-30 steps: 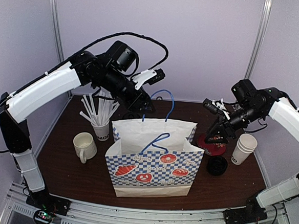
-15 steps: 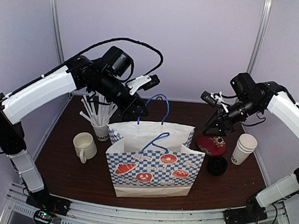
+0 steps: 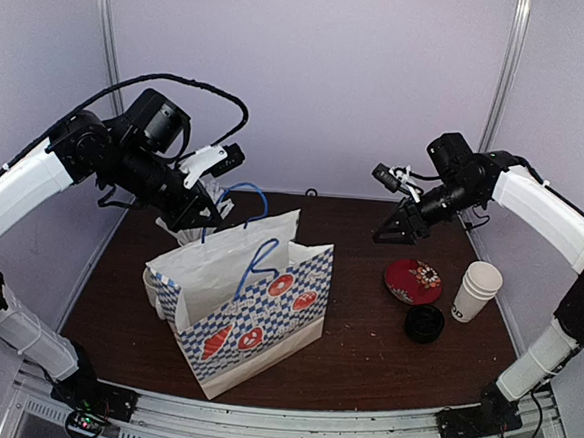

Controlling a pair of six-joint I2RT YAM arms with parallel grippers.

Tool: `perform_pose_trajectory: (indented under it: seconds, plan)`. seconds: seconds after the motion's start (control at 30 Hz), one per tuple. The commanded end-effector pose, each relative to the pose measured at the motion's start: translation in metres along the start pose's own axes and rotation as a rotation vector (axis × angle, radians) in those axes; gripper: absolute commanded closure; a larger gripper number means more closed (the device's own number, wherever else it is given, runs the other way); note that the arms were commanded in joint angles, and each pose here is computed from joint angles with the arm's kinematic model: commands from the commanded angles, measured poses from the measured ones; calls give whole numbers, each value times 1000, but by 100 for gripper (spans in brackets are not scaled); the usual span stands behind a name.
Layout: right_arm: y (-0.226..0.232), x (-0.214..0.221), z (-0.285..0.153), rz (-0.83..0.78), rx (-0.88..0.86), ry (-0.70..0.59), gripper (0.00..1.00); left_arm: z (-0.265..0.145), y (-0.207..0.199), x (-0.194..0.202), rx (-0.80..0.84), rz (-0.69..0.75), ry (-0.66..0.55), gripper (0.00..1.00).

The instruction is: Pack the takeout coffee

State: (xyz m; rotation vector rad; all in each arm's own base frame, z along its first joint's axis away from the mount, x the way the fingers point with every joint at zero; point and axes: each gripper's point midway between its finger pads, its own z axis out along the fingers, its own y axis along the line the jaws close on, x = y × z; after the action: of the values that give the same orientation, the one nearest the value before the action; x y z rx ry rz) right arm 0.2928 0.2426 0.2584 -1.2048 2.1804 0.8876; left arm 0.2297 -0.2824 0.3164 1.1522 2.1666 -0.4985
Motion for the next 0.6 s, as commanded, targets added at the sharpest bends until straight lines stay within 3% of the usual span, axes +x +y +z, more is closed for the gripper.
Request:
perform_pose_trajectory:
  seconds: [0.0, 0.37, 0.57]
  plan:
    - [-17, -23, 8, -2, 55, -42, 42, -10, 14, 30, -76, -37, 71, 100]
    - [-54, -37, 54, 59, 155, 13, 41, -42, 50, 67, -280, -66, 151, 100]
    - [-72, -47, 78, 76, 187, 33, 39, -28, 62, 67, -314, -75, 191, 100]
